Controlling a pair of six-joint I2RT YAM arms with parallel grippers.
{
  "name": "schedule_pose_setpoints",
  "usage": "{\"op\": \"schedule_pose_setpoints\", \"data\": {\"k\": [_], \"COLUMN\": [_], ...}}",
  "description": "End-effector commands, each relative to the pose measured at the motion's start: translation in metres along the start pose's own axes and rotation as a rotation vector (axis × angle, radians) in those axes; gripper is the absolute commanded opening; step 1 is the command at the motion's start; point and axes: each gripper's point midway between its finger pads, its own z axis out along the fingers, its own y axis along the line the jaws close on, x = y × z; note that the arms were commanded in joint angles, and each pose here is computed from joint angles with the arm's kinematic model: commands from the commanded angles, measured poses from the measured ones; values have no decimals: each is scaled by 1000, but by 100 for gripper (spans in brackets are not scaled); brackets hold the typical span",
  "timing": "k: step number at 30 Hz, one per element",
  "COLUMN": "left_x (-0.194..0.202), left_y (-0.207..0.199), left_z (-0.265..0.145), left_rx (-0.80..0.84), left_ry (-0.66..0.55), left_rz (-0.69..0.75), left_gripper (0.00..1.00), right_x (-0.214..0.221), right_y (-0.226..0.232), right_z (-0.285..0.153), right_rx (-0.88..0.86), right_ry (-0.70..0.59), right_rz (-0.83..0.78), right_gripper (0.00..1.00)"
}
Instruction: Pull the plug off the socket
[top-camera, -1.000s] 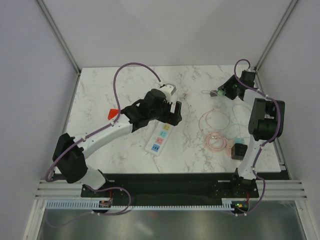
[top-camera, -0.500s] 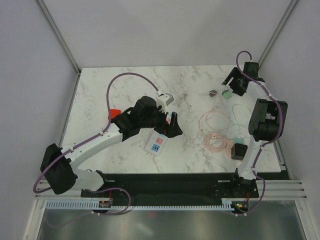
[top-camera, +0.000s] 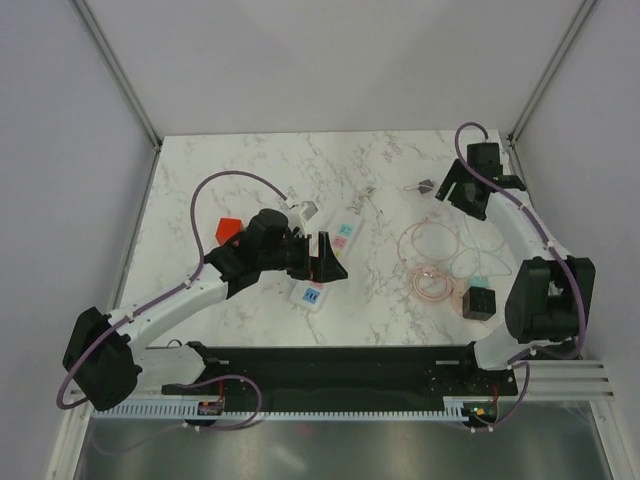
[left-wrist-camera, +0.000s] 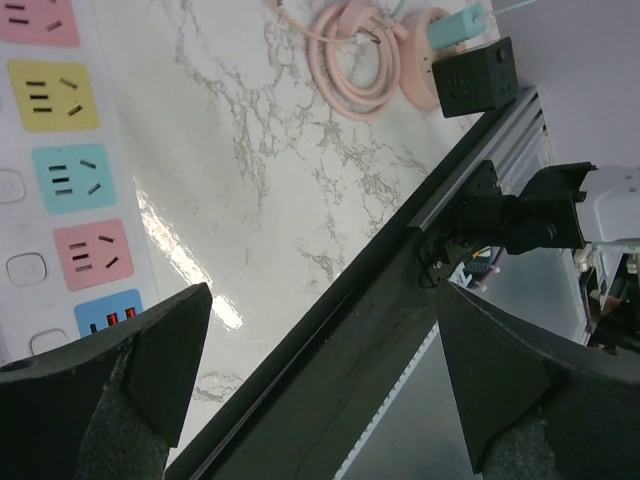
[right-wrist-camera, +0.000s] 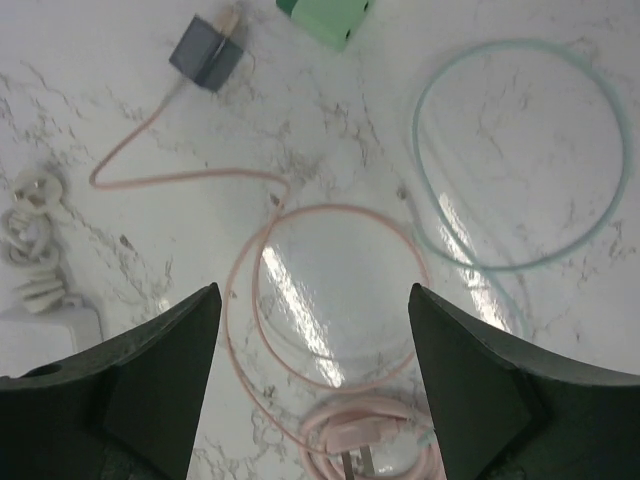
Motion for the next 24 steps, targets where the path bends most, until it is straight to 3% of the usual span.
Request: {"op": "schedule_pose_setpoints", "data": {"k": [1, 5, 11, 17, 24], "left_x": [2, 13, 24, 31, 33], "left_y": [-6, -23, -38, -46, -45], "left_z": [-1, -2, -7, -5, -2], "left_rx": [53, 166, 266, 331, 341], "left_ry": [-3, 42, 86, 122, 139], "left_rz": [-90, -120, -145, -148, -137], "left_gripper": [100, 100, 99, 97, 95], "right_x": [46, 106, 151, 159, 146], "right_y": [-25, -42, -36, -47, -72], "right_z": [-22, -47, -94, -115, -121], "right_rx": [106, 113, 55, 150, 297], "right_ry": [72, 165, 220, 184, 48], "right_rz": [-49, -90, -173, -264, -115], "right_gripper": [84, 82, 80, 80, 83]}}
